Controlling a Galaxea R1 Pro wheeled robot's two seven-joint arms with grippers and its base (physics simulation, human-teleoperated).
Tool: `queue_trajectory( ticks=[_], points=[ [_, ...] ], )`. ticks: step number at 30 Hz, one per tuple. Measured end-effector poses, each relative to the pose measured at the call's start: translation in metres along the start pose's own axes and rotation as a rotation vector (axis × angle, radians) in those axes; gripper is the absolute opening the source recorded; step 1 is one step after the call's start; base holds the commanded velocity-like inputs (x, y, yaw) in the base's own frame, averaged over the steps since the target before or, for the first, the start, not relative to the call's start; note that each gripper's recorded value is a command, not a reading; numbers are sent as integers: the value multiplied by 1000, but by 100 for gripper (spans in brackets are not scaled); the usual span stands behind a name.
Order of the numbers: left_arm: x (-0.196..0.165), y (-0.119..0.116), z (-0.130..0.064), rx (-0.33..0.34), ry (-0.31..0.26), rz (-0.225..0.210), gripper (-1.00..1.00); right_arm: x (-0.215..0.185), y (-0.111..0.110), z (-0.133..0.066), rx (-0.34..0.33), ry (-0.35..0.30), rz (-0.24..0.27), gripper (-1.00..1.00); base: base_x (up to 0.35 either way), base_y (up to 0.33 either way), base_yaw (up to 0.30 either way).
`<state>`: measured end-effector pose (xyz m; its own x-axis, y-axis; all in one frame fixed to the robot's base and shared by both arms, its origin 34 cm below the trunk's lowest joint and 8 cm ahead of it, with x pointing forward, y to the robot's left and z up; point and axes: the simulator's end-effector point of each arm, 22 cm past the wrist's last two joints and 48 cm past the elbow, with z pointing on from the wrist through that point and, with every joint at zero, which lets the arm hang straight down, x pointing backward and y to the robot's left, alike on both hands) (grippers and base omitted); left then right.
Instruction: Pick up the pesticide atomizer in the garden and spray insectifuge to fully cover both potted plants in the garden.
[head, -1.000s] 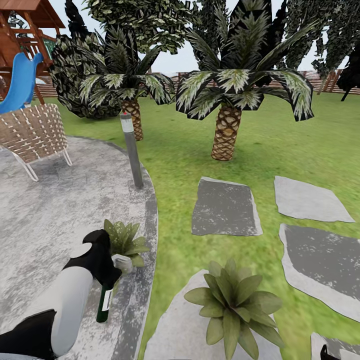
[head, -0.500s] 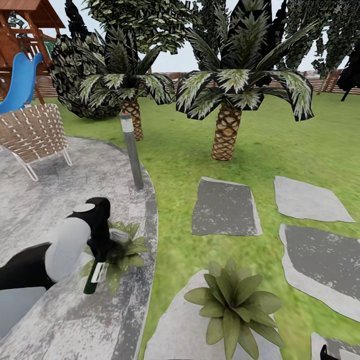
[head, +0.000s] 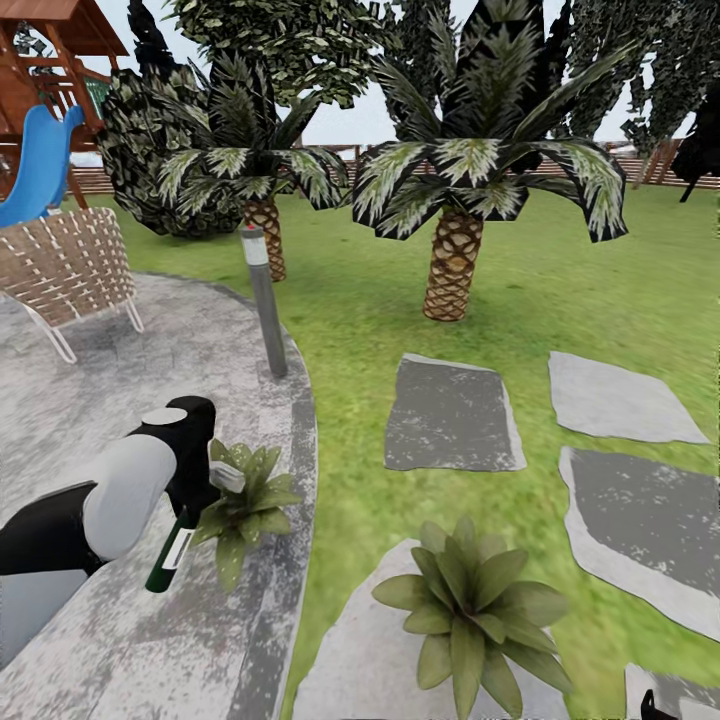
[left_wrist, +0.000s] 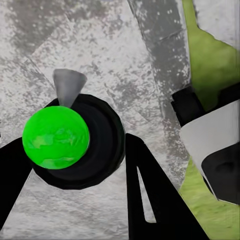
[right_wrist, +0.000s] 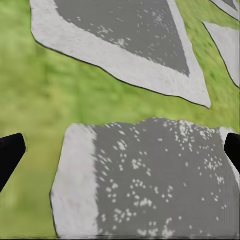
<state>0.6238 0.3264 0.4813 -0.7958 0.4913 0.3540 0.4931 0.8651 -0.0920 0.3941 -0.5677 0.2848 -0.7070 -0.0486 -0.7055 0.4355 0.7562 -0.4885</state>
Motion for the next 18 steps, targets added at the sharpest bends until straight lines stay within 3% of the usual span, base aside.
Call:
queue_trajectory(
  ticks=[6, 13, 18],
  points=[
    [-3, -6, -1, 3, -3, 8, -100, -1, 0, 0, 0, -2, 1, 100, 114, 254, -273],
    [-5, -10, 1, 8, -3, 14, -100, -1, 0, 0, 1, -2, 1, 100, 206, 28, -284],
    [-2, -19, 17, 20, 22, 26, -100, -1, 0, 0, 1, -2, 1, 100, 13, 1, -59]
  ],
)
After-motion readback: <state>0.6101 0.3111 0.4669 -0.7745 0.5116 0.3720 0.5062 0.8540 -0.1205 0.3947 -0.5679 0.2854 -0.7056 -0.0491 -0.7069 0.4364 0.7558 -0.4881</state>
